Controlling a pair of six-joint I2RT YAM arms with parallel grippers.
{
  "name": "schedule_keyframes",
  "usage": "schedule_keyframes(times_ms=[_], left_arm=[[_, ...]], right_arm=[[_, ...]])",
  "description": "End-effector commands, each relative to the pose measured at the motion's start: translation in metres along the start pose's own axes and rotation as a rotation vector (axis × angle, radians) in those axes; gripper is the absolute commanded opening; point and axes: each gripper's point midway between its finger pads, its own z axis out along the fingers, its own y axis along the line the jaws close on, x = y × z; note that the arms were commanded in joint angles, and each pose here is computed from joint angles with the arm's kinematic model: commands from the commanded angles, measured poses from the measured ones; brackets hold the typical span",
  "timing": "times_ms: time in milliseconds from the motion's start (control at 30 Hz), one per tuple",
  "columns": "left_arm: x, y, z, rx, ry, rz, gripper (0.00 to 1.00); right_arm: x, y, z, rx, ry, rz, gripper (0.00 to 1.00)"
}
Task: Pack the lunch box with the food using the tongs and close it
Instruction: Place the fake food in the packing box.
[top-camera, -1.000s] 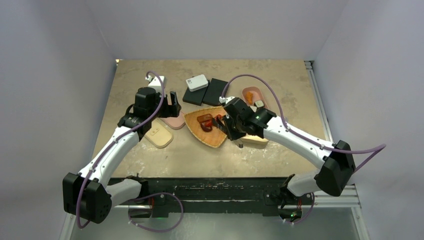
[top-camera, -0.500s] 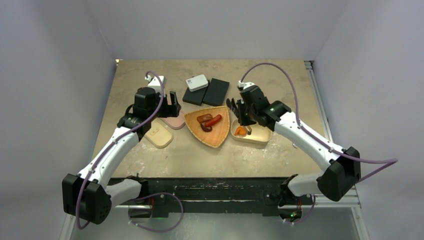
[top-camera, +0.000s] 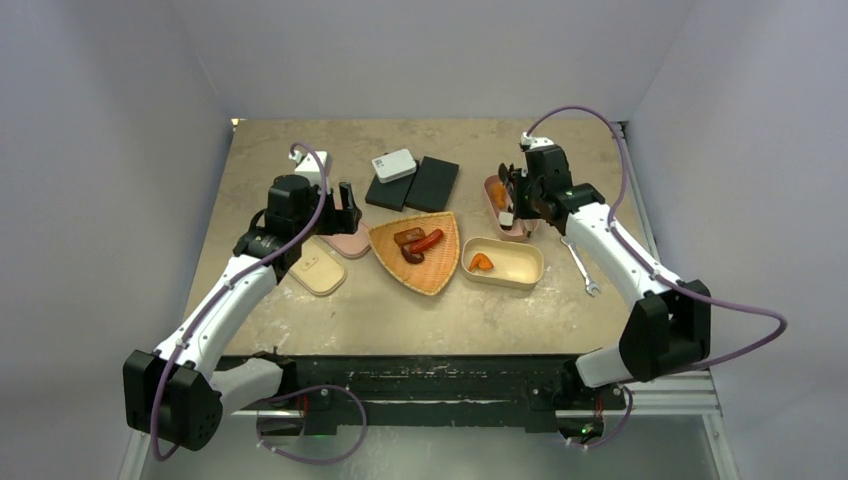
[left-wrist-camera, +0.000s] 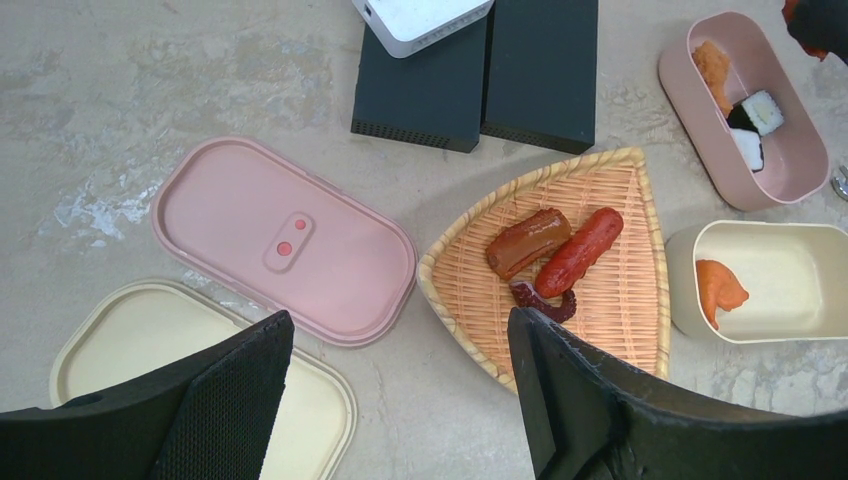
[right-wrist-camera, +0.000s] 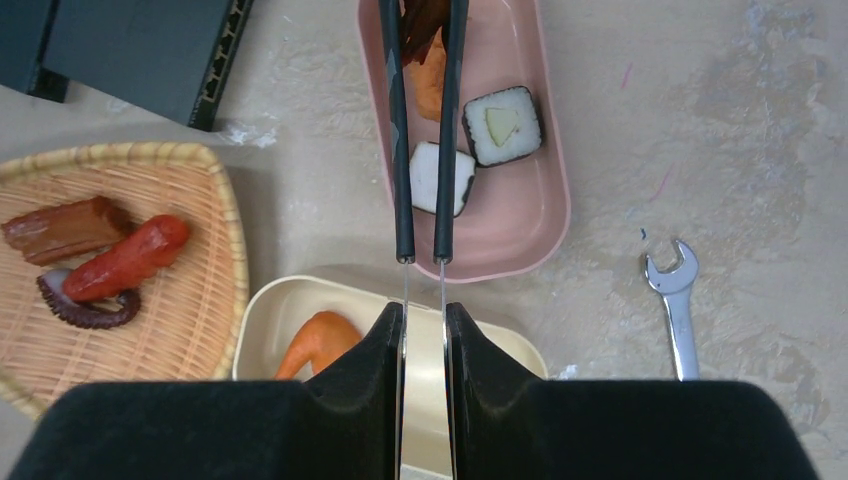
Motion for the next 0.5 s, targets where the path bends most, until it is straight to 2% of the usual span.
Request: schedule_keyframes(times_ms=[0,467], left_arm=[[-0.009,-0.005,-0.004,0.024,-0.040,0.008,0.78],[-0.007,-0.005,-0.002,0.027,-0.032,0.008,0.78]], right_arm=[[-0.031,-0.002,0.006,-0.006,-0.086,-0.006,0.05],[-0.003,-0.023,0.032,0.048,-0.007,0.021,0.06]])
